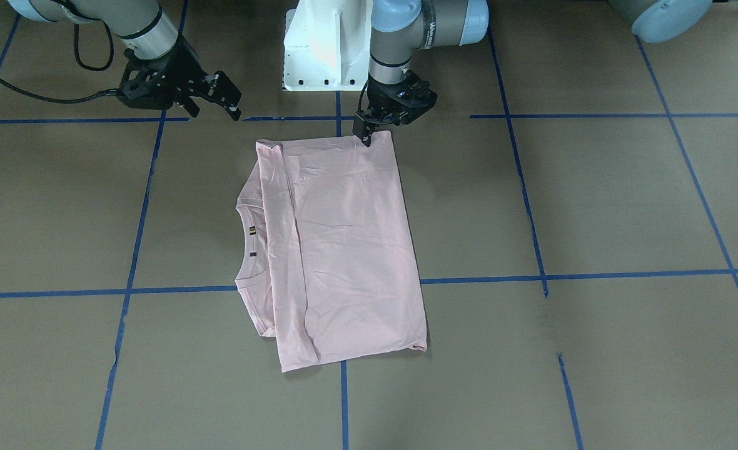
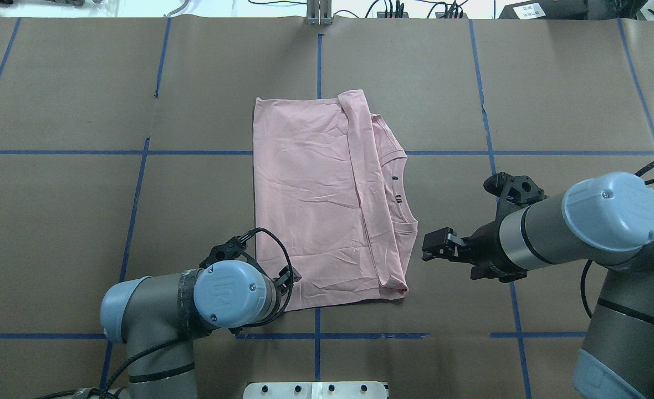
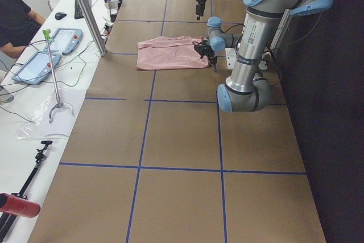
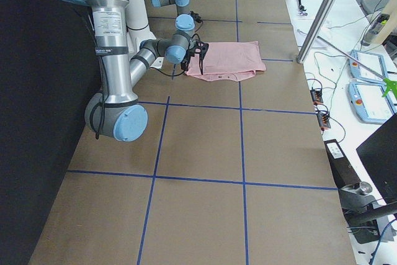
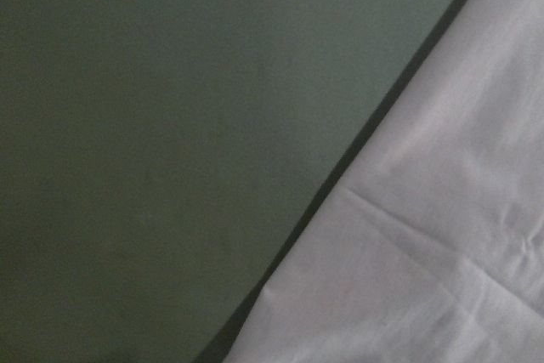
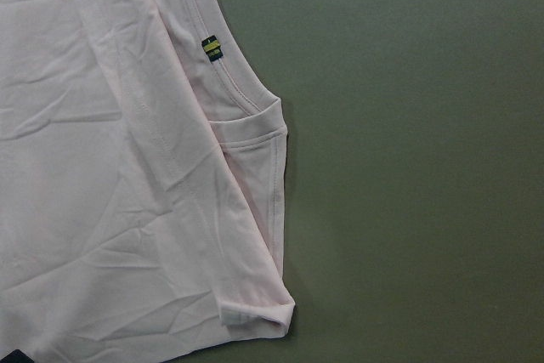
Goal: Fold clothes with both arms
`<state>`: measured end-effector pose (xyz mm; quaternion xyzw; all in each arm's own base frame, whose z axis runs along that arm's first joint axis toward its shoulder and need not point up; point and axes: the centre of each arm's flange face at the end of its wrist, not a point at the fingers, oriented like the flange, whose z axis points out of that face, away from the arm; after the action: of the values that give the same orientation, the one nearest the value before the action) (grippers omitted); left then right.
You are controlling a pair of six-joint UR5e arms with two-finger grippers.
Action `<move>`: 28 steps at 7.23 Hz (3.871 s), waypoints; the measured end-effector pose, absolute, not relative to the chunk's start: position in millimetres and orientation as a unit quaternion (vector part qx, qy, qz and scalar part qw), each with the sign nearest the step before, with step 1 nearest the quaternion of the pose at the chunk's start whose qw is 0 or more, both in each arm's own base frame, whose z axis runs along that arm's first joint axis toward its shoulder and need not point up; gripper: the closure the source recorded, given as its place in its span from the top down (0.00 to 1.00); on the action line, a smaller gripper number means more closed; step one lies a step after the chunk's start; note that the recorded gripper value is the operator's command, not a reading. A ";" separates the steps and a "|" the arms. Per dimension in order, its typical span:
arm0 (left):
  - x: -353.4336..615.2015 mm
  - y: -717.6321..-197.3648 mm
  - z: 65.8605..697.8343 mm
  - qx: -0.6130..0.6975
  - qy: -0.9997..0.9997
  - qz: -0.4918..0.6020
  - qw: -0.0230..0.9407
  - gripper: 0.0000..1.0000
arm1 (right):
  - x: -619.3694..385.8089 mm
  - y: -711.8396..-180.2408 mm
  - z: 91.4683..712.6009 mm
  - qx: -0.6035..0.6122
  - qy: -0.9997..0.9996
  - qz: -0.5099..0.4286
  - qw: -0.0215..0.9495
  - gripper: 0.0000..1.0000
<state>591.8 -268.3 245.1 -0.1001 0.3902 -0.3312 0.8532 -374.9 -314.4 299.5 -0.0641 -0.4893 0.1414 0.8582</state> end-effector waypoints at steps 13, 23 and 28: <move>559.6 -260.0 223.8 -0.080 0.401 -0.285 0.867 0.00 | -412.1 -334.0 314.3 -0.102 -0.462 0.204 0.857 1.00; 544.5 -270.6 213.1 -0.070 0.415 -0.275 0.865 0.00 | -534.9 -316.7 329.8 -0.115 -0.375 0.236 0.889 0.88; 545.1 -270.4 214.0 -0.071 0.414 -0.274 0.865 0.00 | -535.1 -317.5 327.8 -0.117 -0.376 0.235 0.889 0.00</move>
<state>545.1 -270.4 214.0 -0.0706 0.4140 -0.2744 0.8651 -535.1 -317.5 327.8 -0.1168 -0.3762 0.2346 0.8887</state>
